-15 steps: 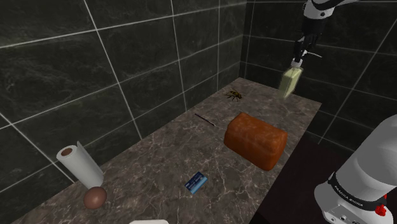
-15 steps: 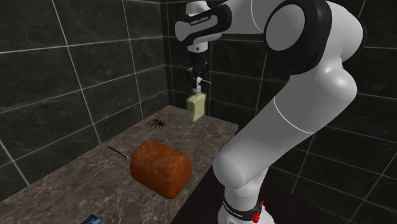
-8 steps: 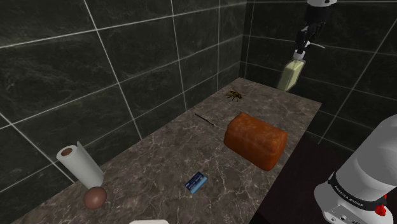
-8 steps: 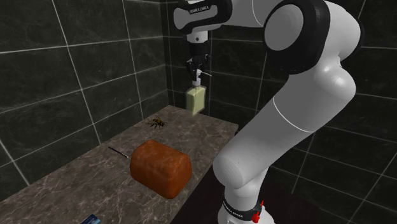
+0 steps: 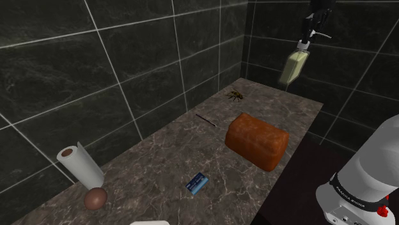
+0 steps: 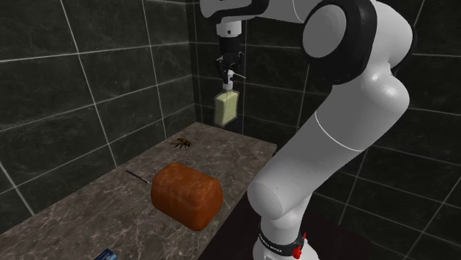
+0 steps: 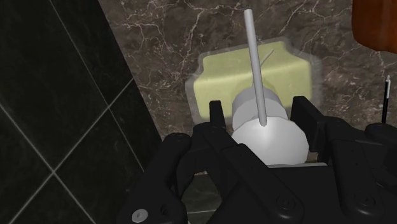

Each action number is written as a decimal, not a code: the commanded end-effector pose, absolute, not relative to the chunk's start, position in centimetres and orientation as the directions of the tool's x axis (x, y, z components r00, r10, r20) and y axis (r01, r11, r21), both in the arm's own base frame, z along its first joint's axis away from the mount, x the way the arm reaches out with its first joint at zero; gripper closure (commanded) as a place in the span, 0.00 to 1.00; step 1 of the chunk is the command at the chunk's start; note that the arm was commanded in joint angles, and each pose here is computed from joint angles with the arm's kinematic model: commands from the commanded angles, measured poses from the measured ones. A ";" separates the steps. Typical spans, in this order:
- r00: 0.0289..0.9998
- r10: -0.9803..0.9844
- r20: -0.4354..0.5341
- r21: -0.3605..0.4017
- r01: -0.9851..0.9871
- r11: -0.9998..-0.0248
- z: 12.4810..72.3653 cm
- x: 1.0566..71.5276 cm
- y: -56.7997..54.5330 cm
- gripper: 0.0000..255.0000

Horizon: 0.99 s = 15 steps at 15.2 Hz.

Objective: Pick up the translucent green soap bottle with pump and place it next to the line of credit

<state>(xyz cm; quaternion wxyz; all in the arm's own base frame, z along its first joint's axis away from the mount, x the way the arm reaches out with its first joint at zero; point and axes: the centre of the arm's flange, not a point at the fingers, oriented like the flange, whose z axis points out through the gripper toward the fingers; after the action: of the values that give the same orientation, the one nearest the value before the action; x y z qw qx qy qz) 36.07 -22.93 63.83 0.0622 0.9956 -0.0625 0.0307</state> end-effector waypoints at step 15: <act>0.990 -0.120 0.069 0.120 -0.128 -0.984 71.9 36.0 -22.8 1.00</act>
<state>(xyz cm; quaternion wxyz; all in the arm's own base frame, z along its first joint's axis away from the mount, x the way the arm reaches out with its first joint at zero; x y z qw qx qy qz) 36.08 -22.76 71.57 0.0622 0.9956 -0.0624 0.0307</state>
